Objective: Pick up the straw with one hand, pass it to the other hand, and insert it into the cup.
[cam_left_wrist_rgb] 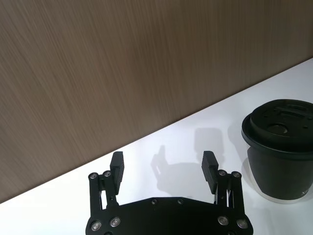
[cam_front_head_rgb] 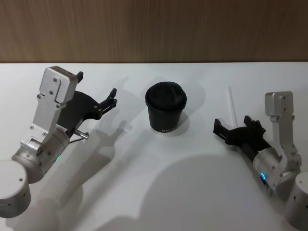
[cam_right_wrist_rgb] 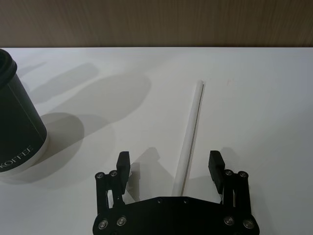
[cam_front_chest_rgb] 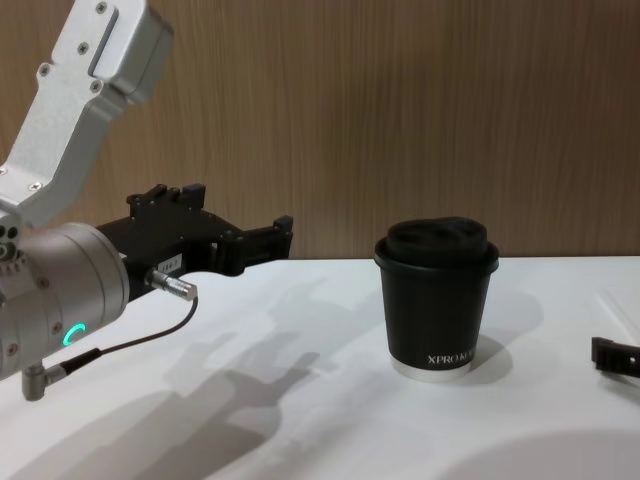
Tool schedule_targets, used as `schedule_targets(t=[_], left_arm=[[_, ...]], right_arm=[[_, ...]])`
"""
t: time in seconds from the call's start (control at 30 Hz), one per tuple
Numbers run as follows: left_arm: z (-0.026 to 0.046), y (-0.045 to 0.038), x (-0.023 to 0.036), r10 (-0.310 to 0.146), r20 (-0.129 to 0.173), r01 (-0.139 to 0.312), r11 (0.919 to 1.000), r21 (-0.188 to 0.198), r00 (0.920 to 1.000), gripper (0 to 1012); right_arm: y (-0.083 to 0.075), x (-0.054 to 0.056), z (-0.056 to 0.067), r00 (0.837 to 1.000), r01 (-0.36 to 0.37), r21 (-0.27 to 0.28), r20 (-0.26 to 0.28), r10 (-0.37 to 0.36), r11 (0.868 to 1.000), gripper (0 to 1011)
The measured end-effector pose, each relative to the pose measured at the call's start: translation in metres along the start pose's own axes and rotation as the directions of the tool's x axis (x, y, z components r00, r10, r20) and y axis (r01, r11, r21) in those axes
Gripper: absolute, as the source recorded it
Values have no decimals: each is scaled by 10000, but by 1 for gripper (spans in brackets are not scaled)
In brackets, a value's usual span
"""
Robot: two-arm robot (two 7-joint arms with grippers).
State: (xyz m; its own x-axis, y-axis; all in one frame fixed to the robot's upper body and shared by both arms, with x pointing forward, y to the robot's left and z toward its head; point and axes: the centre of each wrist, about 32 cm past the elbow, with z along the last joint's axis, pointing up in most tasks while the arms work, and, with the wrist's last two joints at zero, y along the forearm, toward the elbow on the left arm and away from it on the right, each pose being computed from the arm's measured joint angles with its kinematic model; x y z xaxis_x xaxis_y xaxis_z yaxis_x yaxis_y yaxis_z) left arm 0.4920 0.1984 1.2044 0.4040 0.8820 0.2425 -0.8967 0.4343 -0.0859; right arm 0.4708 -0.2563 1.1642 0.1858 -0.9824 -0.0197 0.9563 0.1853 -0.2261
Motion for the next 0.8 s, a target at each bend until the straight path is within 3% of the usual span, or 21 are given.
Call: schedule_targets(t=[0.2,0.43,0.47,0.8], left_arm=[[0,0,0,0,0,0,10000,0,10000,1003],[0,0,0,0,0,0,10000,0,10000,1003],[0,0,0,0,0,0,10000,0,10000,1003],[0,0,0,1,0,-1,10000,0,10000,1003]], right_arm=[[-6,11,-3,10000,-25,-31,20,25,10000,917],[-11,15,-6,10000,-48,-62,32,48,10000,736],[-11,16,-6,10000,-54,-68,33,55,10000,672],[-14,20,-10,10000,-74,-104,47,74,9999,366]])
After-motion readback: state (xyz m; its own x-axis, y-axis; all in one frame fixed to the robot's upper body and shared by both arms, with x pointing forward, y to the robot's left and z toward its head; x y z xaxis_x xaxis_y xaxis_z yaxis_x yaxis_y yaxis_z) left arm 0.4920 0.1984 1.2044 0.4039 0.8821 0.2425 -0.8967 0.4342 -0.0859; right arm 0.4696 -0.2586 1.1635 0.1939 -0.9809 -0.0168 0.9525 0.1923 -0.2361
